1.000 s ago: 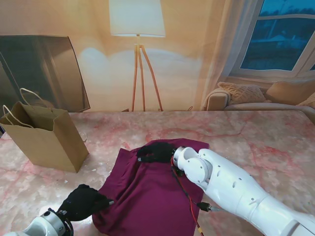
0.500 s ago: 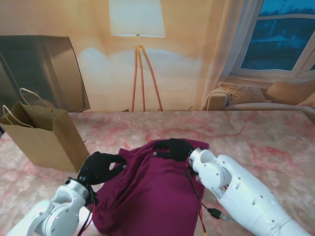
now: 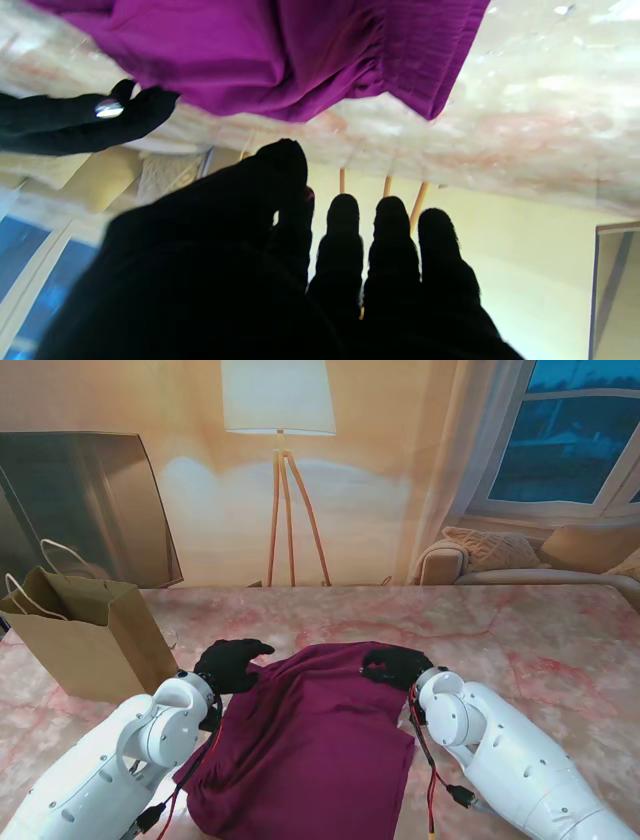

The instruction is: Fold the socks and the shorts into the kraft paper bag

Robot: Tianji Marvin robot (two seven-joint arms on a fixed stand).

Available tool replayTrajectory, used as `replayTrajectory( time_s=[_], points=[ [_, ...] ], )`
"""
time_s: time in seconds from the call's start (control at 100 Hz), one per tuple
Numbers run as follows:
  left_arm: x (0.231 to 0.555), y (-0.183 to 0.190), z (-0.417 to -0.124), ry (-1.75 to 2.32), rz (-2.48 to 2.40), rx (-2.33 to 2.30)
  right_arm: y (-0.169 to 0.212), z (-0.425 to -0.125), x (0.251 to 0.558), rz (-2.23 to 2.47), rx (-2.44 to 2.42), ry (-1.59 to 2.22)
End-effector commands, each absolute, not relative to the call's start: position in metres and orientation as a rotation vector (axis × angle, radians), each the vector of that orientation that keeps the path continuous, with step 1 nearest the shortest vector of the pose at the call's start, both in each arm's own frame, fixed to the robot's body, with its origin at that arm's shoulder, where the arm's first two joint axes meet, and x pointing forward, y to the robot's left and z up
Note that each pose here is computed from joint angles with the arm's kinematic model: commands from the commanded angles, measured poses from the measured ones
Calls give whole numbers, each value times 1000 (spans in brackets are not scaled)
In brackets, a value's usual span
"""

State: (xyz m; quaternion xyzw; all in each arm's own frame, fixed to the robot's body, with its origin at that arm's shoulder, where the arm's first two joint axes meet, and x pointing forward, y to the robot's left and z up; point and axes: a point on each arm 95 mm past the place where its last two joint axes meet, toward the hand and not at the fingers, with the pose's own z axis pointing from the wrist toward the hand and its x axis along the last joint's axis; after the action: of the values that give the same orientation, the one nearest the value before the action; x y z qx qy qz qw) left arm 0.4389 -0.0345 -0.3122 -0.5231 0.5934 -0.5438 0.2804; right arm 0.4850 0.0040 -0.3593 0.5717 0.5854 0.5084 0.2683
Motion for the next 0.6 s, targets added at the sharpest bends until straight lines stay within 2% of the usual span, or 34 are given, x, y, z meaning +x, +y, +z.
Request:
replayTrajectory(
  time_s=[0.0,0.26,0.59],
  points=[
    [451,-29,-311,1587,-1442,-1445,1,-367,484,1350,1553,1579],
    [484,-30,-330,1637,-1341,-1544,-10,-372,490,1337,1538,1523],
    [502,-32,-347,1746,-1232,-1512,-18,-367,498,1318,1518,1477]
  ],
)
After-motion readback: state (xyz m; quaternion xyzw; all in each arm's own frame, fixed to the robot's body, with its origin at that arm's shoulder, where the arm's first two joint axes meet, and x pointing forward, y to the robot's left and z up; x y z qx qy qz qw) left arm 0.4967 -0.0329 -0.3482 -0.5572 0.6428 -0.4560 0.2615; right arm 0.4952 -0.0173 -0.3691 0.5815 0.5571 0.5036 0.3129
